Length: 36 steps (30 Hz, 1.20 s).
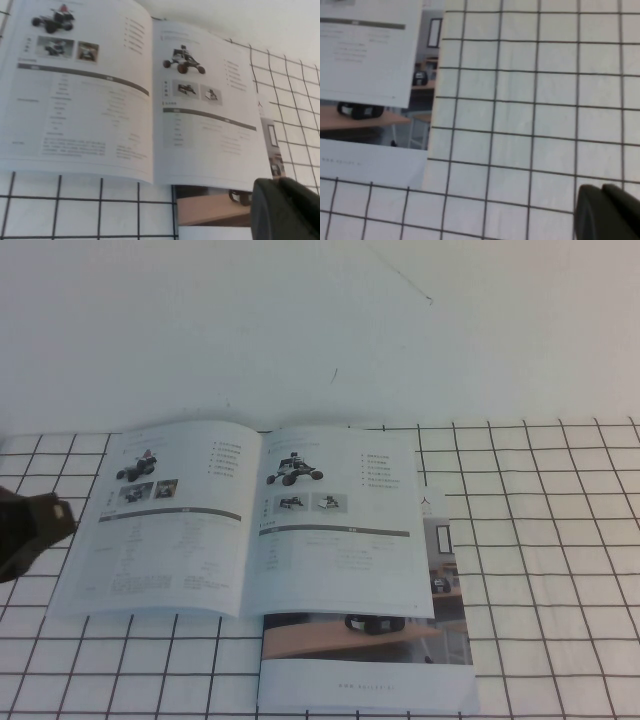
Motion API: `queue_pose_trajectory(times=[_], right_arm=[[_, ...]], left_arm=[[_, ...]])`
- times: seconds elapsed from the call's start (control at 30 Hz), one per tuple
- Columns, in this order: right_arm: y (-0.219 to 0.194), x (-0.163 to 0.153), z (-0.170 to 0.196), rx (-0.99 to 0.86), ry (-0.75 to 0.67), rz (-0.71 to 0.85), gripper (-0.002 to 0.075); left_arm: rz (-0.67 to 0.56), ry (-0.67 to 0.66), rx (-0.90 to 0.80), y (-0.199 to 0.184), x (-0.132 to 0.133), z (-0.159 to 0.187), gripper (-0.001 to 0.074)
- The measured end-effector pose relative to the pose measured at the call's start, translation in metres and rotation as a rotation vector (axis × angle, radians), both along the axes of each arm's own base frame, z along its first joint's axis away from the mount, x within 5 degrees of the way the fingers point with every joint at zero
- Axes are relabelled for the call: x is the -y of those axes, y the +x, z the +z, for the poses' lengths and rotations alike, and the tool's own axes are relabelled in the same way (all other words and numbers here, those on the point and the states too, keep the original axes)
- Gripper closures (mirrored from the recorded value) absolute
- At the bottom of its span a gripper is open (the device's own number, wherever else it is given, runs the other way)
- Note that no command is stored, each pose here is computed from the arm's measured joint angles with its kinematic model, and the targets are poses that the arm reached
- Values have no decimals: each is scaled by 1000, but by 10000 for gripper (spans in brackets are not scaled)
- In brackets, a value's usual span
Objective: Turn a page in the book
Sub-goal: Open the closed book
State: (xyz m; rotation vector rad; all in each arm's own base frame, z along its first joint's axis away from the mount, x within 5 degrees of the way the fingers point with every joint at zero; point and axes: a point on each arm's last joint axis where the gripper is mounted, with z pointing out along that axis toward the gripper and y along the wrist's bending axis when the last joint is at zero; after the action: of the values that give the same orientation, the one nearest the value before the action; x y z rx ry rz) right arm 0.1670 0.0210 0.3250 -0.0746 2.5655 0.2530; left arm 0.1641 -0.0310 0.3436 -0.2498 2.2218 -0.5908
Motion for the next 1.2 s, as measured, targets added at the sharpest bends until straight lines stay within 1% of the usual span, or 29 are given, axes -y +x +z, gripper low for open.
queue_pose_trajectory(times=[0.2,0.27,0.33,0.47,0.57,0.7,0.8,0.93,1.07,1.2], right_arm=[[26,-8,-10,21,82,26,728],[35,-12,-13,36,111,67,728],[43,-19,-16,60,145,143,728],[61,-34,-23,116,263,298,728],[78,-41,-34,133,335,345,728],[96,-44,-54,120,360,382,715],[109,-48,-71,110,393,402,673],[122,-62,-93,103,429,446,576],[129,-80,-116,70,430,493,491],[133,-91,-133,39,411,494,456]], left_arm=[[-148,-35,-56,35,12,-21,738],[-183,-55,-82,47,15,-31,738],[-199,-77,-115,61,17,-43,738],[-212,-123,-145,86,20,-66,738],[-206,-160,-161,103,22,-83,738],[-210,-191,-179,121,24,-107,738],[-241,-157,-184,129,30,-124,738],[-247,-99,-215,137,42,-147,738],[-244,-35,-229,148,48,-164,738],[-244,5,-227,160,49,-171,738]])
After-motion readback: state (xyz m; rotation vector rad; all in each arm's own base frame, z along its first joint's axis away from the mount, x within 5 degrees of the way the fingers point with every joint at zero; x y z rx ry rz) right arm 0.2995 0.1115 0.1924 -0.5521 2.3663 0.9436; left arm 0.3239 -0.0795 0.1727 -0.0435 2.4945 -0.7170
